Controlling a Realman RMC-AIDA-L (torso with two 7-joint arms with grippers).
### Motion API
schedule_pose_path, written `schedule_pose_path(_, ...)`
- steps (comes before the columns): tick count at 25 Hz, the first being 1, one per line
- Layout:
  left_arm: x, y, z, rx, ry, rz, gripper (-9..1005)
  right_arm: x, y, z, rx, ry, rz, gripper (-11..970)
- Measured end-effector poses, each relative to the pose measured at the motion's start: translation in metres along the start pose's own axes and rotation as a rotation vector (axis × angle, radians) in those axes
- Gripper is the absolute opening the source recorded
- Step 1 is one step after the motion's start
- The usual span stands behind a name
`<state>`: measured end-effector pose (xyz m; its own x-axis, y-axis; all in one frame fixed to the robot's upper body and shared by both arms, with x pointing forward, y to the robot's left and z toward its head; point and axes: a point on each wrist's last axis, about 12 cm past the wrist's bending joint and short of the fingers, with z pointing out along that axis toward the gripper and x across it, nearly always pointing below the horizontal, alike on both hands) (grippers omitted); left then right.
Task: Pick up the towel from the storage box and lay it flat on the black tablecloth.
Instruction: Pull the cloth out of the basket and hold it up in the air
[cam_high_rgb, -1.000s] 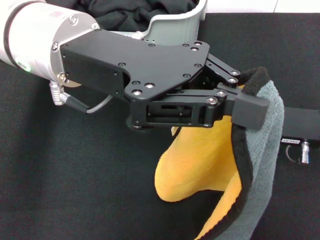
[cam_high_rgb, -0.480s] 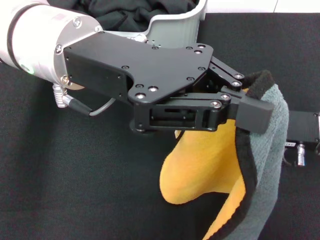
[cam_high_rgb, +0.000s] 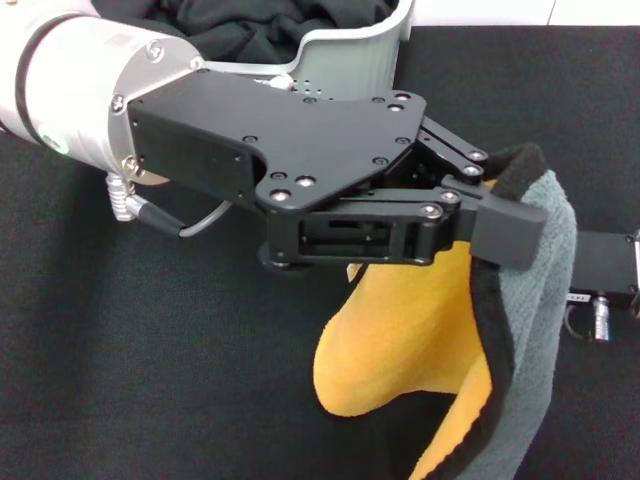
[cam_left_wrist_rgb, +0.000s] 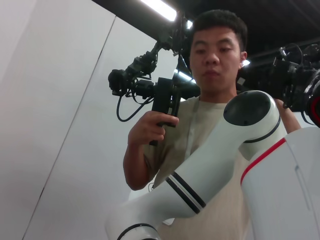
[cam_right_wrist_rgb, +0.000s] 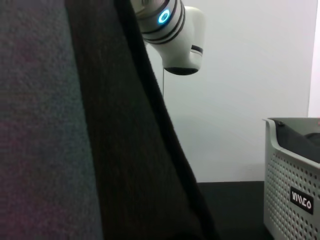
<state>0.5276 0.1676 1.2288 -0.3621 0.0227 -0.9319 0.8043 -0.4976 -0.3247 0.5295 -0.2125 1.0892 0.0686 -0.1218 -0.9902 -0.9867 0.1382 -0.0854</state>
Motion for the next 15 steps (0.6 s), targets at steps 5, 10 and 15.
schedule_pose_path(5,0.0018,-0.0013,-0.0019,-0.007,-0.006,-0.001,31,0.0007,0.002,-0.0045,0.01,-0.012,0.008,484)
schedule_pose_path(10,0.0018,-0.0013,-0.0019,-0.007,-0.006,-0.001,31,0.0,-0.0002,-0.0031,0.011,-0.007,0.007,353)
schedule_pose_path(15,0.002,-0.0012,-0.0014,-0.005,-0.003,-0.003,31,0.0,-0.0004,-0.0036,0.014,-0.007,-0.003,291)
